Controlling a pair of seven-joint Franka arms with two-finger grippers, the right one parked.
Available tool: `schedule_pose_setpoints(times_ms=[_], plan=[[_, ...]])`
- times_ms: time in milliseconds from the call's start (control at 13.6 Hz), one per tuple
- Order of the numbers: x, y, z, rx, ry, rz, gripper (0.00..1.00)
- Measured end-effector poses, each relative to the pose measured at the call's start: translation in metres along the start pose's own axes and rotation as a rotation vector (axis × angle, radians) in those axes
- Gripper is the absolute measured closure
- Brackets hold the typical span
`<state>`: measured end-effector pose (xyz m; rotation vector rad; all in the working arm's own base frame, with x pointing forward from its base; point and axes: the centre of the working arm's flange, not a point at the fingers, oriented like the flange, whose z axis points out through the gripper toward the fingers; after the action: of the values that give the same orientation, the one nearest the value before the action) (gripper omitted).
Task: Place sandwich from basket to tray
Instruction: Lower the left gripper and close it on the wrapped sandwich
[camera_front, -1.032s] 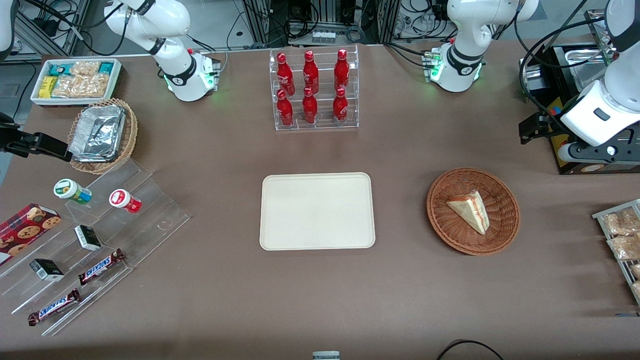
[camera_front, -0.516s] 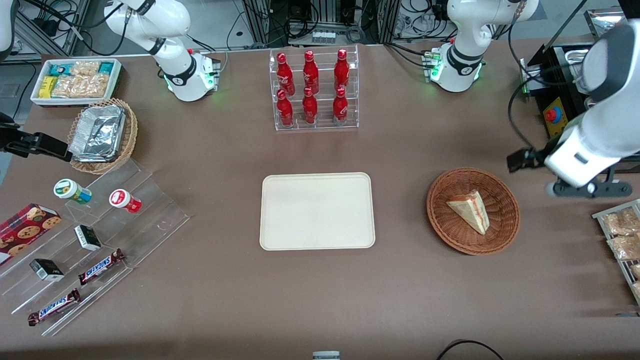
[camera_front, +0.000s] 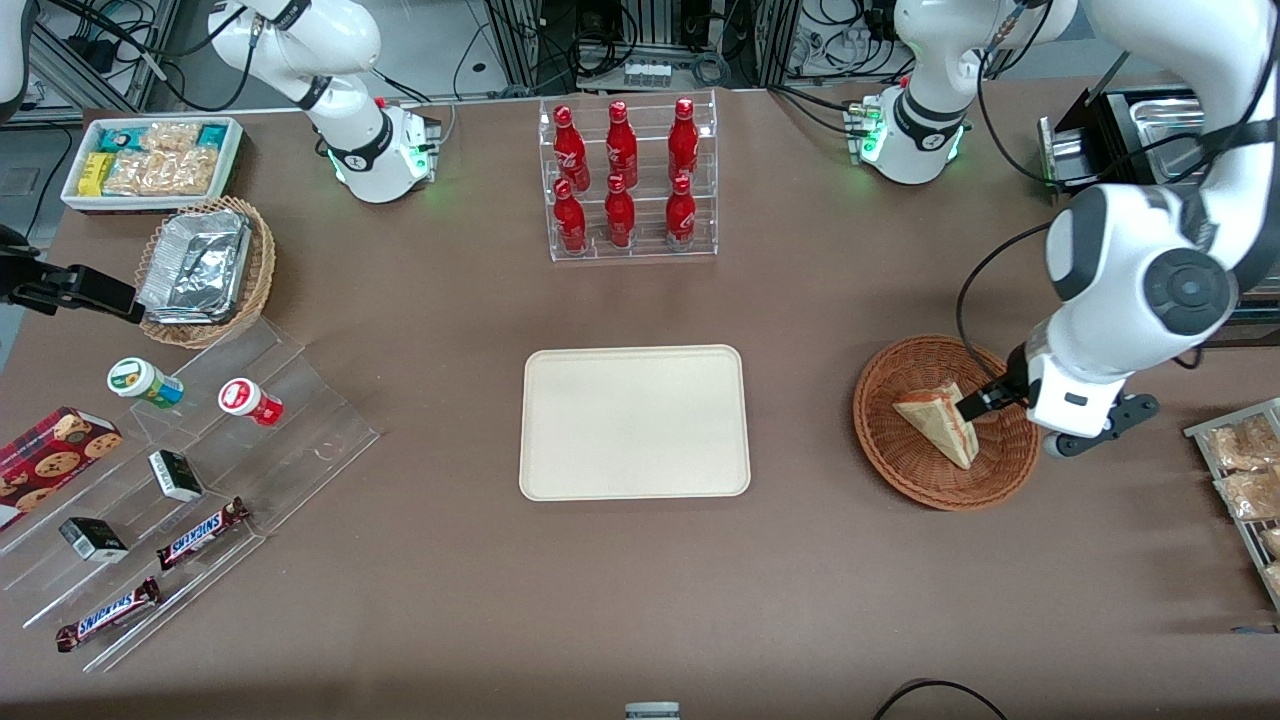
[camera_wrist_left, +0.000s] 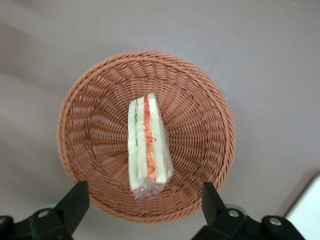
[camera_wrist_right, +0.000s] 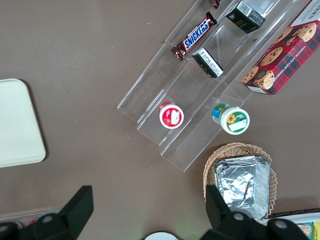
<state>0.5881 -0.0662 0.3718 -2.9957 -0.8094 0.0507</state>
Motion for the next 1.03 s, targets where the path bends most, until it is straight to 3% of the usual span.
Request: schedule_pose_setpoints(times_ms=[368, 811, 1032], plan=[[-0.027, -0.014, 0.071, -0.034, 0.031, -0.062, 0.00], [-0.038, -0.022, 0.115, -0.048, 0.035, -0.088, 0.04], [-0.036, -0.020, 0.129, -0.058, 0.039, -0.123, 0.39]])
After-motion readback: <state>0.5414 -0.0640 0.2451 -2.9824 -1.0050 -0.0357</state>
